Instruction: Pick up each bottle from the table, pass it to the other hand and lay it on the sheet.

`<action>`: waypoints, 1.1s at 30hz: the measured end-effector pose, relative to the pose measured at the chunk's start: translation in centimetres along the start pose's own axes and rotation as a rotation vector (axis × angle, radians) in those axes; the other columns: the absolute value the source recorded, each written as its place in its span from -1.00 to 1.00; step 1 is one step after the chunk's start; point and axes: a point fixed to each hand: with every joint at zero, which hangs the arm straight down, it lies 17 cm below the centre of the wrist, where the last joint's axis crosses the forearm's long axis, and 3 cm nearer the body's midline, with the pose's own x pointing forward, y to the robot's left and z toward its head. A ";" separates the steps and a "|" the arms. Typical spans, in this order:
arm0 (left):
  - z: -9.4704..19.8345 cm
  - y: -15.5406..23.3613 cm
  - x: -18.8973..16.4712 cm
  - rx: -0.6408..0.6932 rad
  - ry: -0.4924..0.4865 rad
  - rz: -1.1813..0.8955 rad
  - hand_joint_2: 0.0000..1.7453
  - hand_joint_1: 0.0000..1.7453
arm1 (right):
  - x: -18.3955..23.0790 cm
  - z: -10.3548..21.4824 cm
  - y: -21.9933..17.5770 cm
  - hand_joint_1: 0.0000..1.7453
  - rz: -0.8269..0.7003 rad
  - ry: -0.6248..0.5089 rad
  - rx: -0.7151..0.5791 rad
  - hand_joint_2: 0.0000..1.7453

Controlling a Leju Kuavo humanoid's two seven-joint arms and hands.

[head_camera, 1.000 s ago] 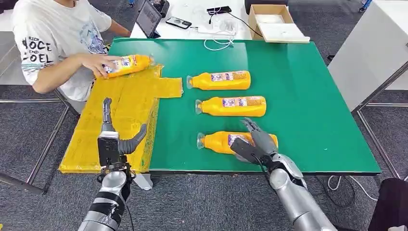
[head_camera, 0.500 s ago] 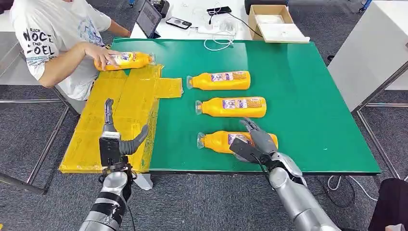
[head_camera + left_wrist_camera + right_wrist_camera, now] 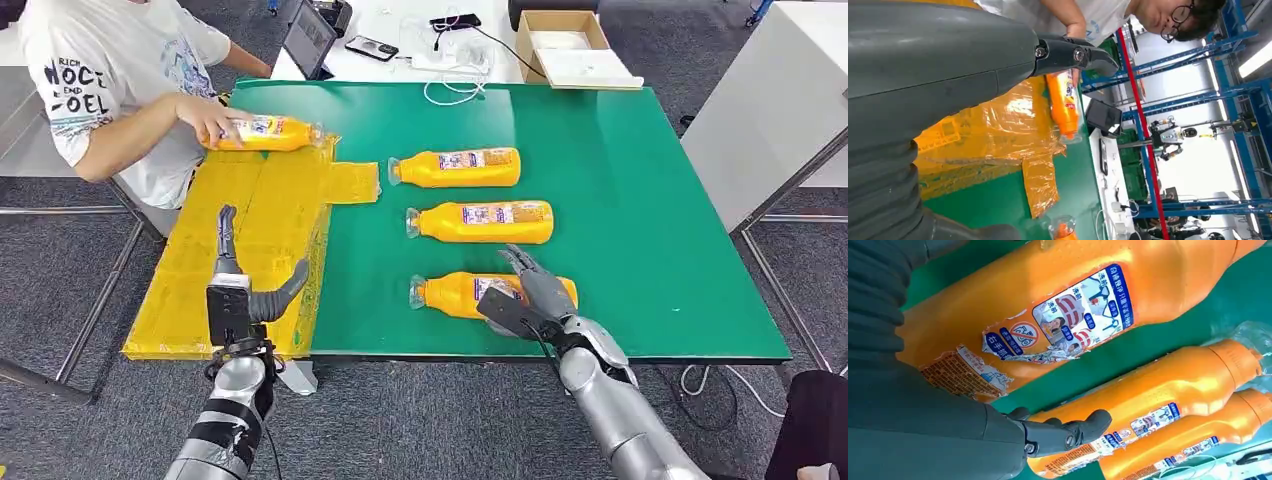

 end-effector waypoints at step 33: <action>0.4 -2.5 -1.6 -0.067 0.050 0.005 1.00 -1.00 | -8.7 3.4 -2.2 -1.00 0.183 0.222 0.267 1.00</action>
